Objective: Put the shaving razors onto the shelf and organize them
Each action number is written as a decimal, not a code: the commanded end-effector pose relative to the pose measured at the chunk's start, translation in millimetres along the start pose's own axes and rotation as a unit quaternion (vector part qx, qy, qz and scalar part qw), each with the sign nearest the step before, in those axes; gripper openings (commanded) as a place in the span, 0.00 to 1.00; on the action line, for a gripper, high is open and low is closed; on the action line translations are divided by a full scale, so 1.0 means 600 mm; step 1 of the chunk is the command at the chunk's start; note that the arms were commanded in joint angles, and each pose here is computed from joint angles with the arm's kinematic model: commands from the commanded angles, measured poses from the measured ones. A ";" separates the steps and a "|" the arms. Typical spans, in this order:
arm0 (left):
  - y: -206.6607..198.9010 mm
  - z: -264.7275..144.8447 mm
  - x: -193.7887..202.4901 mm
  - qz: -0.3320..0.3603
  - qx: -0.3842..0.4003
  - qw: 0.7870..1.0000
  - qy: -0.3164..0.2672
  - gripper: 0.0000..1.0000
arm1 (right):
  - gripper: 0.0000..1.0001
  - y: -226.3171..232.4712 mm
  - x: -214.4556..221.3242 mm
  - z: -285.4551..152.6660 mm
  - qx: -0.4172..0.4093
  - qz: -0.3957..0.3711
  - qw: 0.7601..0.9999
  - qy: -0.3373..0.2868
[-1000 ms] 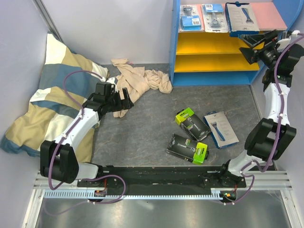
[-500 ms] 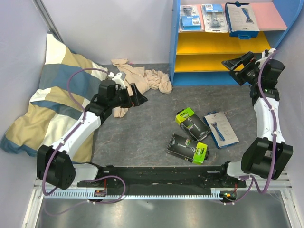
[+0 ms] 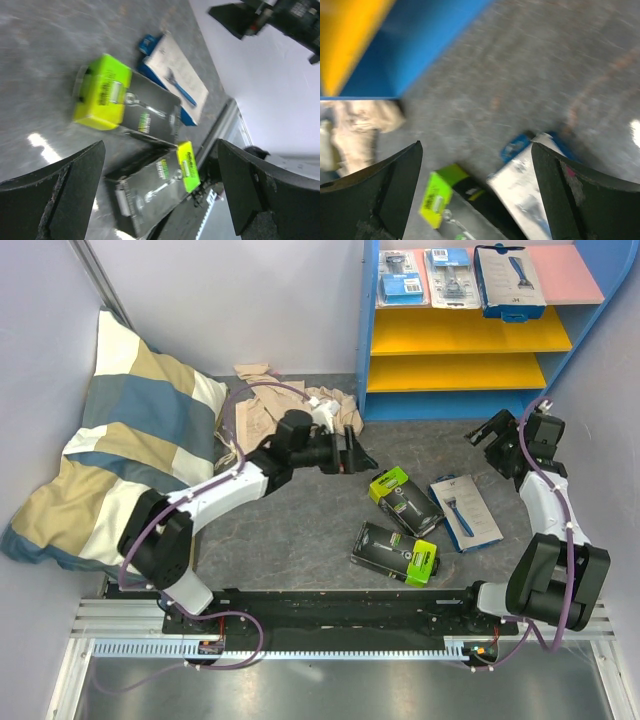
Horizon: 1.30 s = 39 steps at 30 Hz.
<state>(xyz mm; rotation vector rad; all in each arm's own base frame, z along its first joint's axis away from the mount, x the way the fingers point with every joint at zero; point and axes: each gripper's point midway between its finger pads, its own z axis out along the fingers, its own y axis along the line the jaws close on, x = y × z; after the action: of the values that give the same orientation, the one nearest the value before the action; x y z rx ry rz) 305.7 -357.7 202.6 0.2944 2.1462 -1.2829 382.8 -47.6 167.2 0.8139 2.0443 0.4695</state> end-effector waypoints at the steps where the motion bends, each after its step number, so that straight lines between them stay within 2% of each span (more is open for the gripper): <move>1: -0.087 0.044 0.001 0.014 0.071 0.997 0.010 1.00 | 0.98 -0.079 0.021 0.006 0.097 -0.030 0.995 -0.002; 5: -0.105 0.083 0.031 0.011 0.087 0.995 0.042 1.00 | 0.98 -0.126 0.054 0.013 0.145 -0.030 0.989 0.027; 11: -0.111 0.093 0.051 0.005 0.090 0.994 0.056 1.00 | 0.98 -0.187 0.114 0.017 0.203 -0.033 0.975 0.083; 17: -0.107 0.091 0.054 0.004 0.085 0.995 0.057 1.00 | 0.98 -0.204 0.172 0.010 0.193 -0.032 0.972 0.126; 21: -0.102 0.095 0.058 -0.001 0.082 0.995 0.061 1.00 | 0.94 -0.211 0.226 0.003 0.174 -0.024 0.970 0.169; 26: -0.096 0.103 0.063 -0.008 0.079 0.995 0.067 1.00 | 0.81 -0.174 0.287 0.006 0.117 -0.018 0.968 0.221; 31: -0.094 0.102 0.063 -0.014 0.076 0.995 0.068 1.00 | 0.81 -0.128 0.347 0.005 0.083 -0.029 0.963 0.256; 39: -0.093 0.095 0.086 -0.030 0.070 0.993 0.087 1.00 | 0.81 -0.083 0.404 0.004 0.050 -0.039 0.955 0.289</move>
<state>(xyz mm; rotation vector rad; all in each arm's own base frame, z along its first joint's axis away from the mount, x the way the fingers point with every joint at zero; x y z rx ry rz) 268.1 -435.3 179.3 0.4208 2.2360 -1.4377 318.0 57.8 32.0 0.6258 2.4316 0.5515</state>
